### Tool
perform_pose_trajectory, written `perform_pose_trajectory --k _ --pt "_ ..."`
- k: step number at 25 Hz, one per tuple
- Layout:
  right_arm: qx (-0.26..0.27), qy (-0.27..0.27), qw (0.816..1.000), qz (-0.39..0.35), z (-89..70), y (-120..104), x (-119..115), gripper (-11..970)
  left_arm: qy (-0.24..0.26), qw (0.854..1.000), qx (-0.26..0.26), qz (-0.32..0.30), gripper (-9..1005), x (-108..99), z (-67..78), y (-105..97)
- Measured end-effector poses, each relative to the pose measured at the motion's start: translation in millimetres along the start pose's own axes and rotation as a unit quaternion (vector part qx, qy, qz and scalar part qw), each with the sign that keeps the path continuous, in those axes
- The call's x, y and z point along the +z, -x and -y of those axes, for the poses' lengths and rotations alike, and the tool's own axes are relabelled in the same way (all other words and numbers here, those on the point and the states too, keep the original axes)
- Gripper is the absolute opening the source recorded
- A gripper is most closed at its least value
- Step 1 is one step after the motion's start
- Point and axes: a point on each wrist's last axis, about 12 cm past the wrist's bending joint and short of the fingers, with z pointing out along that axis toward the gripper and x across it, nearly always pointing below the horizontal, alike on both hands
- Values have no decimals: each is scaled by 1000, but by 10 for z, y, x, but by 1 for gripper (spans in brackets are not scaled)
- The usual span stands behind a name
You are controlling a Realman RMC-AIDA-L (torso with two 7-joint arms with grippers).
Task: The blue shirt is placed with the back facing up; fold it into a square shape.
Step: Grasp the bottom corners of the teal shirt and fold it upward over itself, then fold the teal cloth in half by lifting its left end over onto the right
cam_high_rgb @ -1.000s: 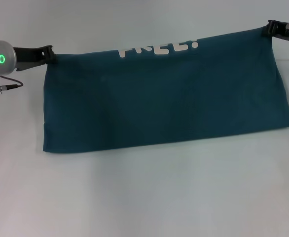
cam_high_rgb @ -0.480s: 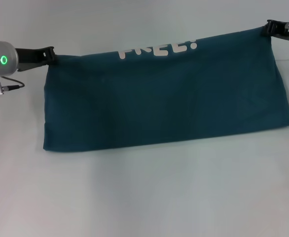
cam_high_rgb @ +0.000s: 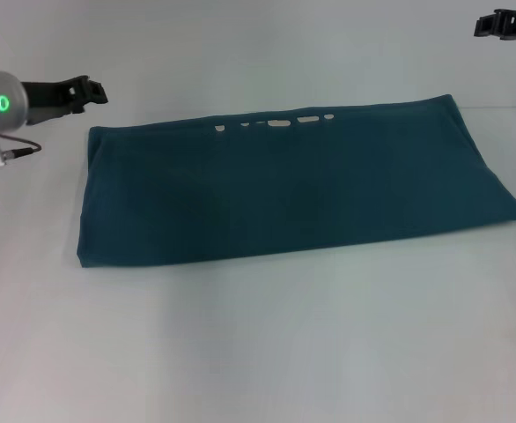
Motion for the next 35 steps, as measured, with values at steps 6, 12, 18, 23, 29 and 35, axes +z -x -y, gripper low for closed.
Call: perform_pose_trajectory --k 6,12,18,23,29,35 --pt "76 68 994 -34 200 -279 -197 414 -29 997 -64 7 465 -151 -194 -83" --pt "189 240 951 -38 465 -956 -688 749 -174 972 -156 -14 609 -542 -429 -373" --pt "245 312 917 -49 727 -1535 -1139 808 -231 939 -254 -25 609 -864 -745 -751" --pt "269 318 908 -38 882 -1726 -1344 808 -248 900 -355 -41 609 -1072 -985 -1238" --pt "255 331 907 -43 861 -1705 -1362 808 -227 886 -397 -75 608 -1046 -985 -1444" --pt "247 328 911 -47 857 -1675 -1339 808 -198 879 -424 -90 608 -911 -946 -1557"
